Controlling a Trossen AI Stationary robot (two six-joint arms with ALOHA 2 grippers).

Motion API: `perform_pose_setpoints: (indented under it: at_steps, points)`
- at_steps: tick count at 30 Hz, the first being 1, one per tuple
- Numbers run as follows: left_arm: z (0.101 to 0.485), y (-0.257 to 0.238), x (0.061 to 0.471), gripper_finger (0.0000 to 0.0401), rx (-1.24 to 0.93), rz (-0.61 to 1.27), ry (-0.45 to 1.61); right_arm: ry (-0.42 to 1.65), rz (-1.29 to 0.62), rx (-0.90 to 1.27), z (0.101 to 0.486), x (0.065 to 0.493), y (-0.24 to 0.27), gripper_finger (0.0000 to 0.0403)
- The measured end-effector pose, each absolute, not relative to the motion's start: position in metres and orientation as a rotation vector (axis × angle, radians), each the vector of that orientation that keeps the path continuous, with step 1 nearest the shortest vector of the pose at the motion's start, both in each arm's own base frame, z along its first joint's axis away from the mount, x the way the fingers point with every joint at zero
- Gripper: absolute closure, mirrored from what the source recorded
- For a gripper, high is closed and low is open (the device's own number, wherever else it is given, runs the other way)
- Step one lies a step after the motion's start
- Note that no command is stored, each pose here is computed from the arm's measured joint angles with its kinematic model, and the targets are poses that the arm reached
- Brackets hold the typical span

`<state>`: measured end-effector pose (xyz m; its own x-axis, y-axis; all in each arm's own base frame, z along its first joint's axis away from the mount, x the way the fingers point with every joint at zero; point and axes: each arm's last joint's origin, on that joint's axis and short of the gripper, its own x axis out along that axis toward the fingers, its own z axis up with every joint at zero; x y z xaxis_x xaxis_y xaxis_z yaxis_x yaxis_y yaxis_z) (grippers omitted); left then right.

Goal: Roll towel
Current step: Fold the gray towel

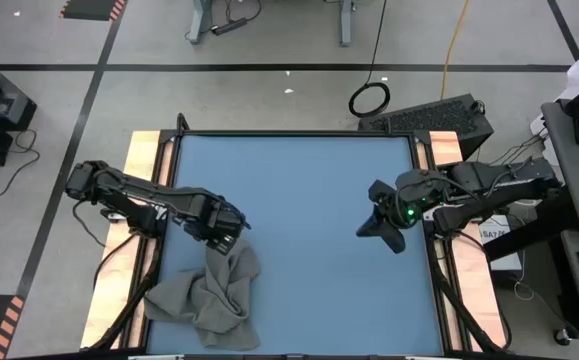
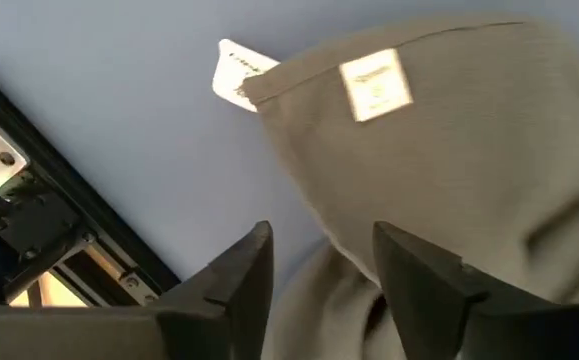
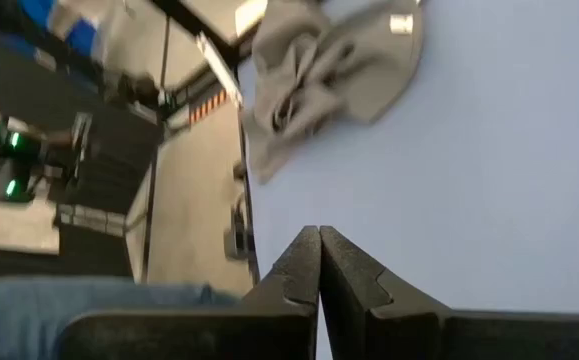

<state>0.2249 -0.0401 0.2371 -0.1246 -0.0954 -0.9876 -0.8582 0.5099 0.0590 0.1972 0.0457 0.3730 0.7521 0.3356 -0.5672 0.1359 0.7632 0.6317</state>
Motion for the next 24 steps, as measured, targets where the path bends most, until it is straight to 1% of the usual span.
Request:
perform_pose_setpoints:
  at_steps: [2, 5, 8, 10, 13, 16, 20, 22, 24]
  points:
    - [0.228, -0.036, 0.223, 0.0217, -0.857, 0.805, 1.595, 0.761, 0.134, 0.699, 0.371, 0.194, 0.049, 0.0403]
    - [0.216, -0.032, 0.226, 0.0216, -0.909, 0.769, 1.563, 0.811, 0.145, 0.682, 0.368, 0.189, 0.055, 0.0403]
    - [0.206, -0.03, 0.224, 0.0216, -0.913, 0.77, 1.562, 0.839, 0.152, 0.67, 0.366, 0.187, 0.058, 0.0403]
    - [0.198, -0.029, 0.223, 0.0216, -0.92, 0.767, 1.552, 0.844, 0.157, 0.666, 0.366, 0.186, 0.06, 0.0403]
    - [0.188, -0.028, 0.215, 0.0216, -0.903, 0.799, 1.59, 0.839, 0.147, 0.663, 0.366, 0.186, 0.06, 0.0403]
    - [0.178, -0.028, 0.21, 0.022, -0.898, 0.806, 1.6, 0.817, 0.084, 0.673, 0.366, 0.187, 0.059, 0.0403]
    - [0.163, -0.028, 0.212, 0.0248, -0.926, 0.751, 1.538, 0.753, 0.026, 0.734, 0.369, 0.19, 0.058, 0.0403]
    - [0.157, -0.029, 0.215, 0.0274, -0.934, 0.685, 1.502, 0.721, 0.023, 0.751, 0.372, 0.192, 0.058, 0.0403]
    - [0.154, -0.029, 0.216, 0.0312, -0.931, 0.658, 1.48, 0.682, 0.014, 0.752, 0.374, 0.195, 0.058, 0.0403]
